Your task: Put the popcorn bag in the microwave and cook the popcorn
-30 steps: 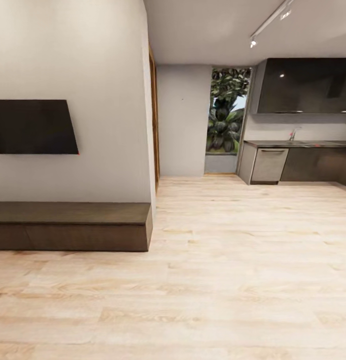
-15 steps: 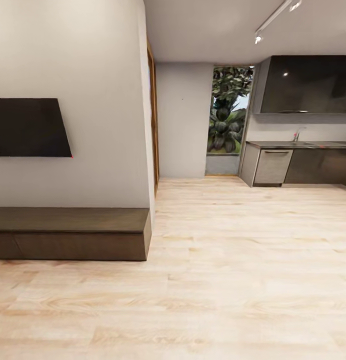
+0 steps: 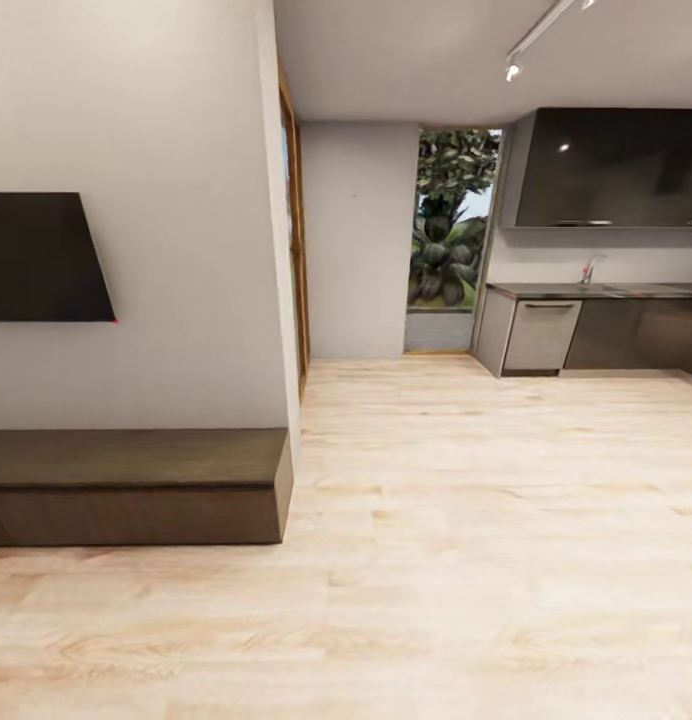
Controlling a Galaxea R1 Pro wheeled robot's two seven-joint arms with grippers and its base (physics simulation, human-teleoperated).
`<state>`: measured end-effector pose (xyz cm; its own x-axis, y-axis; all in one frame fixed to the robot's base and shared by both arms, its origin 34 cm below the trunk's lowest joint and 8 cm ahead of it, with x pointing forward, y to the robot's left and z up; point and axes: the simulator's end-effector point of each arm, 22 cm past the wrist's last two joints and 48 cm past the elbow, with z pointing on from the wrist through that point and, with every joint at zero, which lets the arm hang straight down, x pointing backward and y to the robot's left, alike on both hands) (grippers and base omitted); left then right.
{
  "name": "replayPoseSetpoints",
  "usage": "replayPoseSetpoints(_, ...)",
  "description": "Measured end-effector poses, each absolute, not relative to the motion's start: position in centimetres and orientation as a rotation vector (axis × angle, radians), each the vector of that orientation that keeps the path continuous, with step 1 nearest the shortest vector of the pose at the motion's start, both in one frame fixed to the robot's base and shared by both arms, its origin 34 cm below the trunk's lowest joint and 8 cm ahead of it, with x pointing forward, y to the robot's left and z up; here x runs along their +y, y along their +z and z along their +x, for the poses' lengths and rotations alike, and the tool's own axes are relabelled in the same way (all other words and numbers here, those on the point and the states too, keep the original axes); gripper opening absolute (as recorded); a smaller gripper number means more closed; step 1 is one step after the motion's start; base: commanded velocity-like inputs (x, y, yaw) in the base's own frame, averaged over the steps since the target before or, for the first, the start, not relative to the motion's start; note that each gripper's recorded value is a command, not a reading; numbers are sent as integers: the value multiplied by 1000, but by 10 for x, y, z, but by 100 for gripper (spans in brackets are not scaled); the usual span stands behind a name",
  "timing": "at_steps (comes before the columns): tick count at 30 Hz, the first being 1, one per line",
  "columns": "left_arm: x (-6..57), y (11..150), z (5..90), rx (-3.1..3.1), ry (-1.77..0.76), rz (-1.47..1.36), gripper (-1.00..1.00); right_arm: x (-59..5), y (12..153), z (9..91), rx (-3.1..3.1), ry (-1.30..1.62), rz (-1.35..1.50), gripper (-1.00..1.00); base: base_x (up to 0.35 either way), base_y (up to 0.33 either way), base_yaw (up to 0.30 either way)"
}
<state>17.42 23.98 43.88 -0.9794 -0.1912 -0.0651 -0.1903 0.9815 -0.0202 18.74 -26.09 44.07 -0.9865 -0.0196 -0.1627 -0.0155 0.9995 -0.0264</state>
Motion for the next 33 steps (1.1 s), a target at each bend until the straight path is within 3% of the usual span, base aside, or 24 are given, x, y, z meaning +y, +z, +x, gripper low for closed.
replayPoseSetpoints(33, 238, 439, 175, 3060, -24, -296, 100, -261, 441, 187, 2981, -38, -22, 100, 4, 0, -277)
